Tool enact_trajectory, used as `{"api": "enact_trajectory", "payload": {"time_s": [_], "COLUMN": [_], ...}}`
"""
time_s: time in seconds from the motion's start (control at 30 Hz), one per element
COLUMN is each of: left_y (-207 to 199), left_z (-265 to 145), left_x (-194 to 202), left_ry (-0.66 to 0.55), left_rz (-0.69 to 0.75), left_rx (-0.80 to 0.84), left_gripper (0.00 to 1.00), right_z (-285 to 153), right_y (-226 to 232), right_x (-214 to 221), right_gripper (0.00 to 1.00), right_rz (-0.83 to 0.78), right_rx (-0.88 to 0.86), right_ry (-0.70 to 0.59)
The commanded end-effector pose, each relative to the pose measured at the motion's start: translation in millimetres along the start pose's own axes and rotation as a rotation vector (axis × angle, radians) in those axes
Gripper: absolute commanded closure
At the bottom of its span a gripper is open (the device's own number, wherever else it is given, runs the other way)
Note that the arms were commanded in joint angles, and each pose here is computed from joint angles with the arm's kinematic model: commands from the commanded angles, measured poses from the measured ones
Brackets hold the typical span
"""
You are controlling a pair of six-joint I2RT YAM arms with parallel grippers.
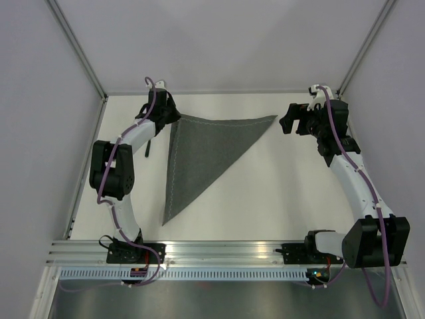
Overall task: Fold the napkin, place the utensils inside, and roll it up
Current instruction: Fold the napkin
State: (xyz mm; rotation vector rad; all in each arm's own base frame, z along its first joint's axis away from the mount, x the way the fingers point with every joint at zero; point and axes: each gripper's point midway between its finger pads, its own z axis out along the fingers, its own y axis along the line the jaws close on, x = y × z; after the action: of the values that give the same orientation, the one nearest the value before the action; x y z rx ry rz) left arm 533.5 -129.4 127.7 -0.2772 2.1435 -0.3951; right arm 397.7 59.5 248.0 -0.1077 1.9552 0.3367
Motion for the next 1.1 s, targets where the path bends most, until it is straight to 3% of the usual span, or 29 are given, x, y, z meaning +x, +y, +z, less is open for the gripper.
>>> {"api": "enact_trajectory", "payload": {"time_s": [0.0,1.07], "left_y": [-7,15], "left_z": [2,21], "left_x": [-22,-16], "left_ry": [-0.049,-0.021], "left_rz": [0.007,-0.033], "left_rx": [0.033,0.015], "left_gripper": [0.98,0.98], "right_z": [3,5], "right_y": [1,-1], "right_x": [3,7], "right_gripper": [0.02,0.02], "right_rz": [0.004,0.0], "right_rx": [-0.006,0.003], "right_ry": [0.007,0.018]}}
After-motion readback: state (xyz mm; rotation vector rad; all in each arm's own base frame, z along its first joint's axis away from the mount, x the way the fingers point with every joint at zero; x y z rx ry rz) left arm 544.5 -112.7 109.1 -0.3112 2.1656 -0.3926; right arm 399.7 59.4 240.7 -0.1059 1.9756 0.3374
